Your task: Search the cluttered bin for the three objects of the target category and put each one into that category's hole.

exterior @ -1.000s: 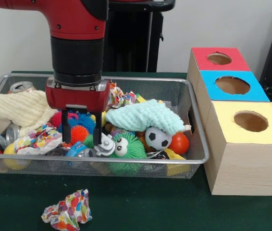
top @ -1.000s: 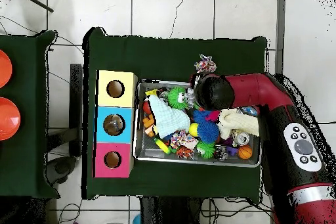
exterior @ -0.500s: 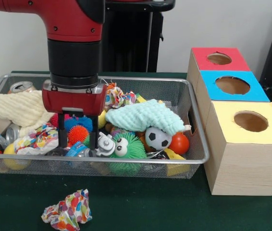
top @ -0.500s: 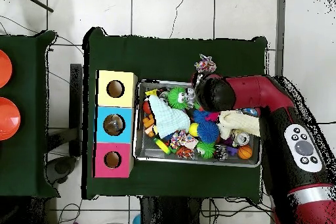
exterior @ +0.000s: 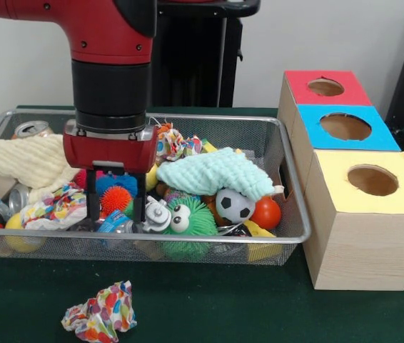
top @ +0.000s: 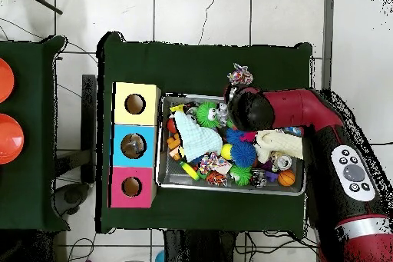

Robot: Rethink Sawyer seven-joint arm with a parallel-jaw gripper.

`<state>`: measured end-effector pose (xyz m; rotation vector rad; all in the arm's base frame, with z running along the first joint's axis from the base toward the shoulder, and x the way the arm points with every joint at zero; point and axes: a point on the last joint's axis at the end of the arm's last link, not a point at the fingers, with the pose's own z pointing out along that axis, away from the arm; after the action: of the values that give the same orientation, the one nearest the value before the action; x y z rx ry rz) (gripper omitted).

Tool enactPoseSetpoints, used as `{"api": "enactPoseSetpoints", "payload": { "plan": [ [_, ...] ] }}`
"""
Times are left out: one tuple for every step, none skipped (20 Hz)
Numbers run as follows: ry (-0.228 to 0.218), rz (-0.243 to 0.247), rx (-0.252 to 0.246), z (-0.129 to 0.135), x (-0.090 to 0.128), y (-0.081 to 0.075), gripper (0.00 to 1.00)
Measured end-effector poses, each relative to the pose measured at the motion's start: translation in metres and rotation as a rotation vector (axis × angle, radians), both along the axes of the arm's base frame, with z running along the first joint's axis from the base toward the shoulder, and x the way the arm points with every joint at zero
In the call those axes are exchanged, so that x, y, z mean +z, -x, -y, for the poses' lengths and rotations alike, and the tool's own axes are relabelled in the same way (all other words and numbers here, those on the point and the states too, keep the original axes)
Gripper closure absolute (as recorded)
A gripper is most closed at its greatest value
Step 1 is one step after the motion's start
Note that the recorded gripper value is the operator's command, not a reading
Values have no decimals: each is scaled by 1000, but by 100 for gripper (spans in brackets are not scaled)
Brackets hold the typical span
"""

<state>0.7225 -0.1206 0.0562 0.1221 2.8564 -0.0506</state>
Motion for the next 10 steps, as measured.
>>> {"api": "enactPoseSetpoints", "payload": {
  "plan": [
    [0, 0, 2, -1, 0, 0, 0],
    [1, 0, 3, -2, 0, 0, 0],
    [1, 0, 5, -3, 0, 0, 0],
    [1, 0, 5, -3, 0, 0, 0],
    [1, 0, 7, -4, 0, -1, 0],
    [1, 0, 9, -6, 0, -1, 0],
    [2, 0, 11, -7, 0, -1, 0],
    [2, 0, 12, -8, 0, -1, 0],
    [2, 0, 13, -9, 0, -1, 0],
    [2, 0, 15, -10, 0, -1, 0]
  ]
}}
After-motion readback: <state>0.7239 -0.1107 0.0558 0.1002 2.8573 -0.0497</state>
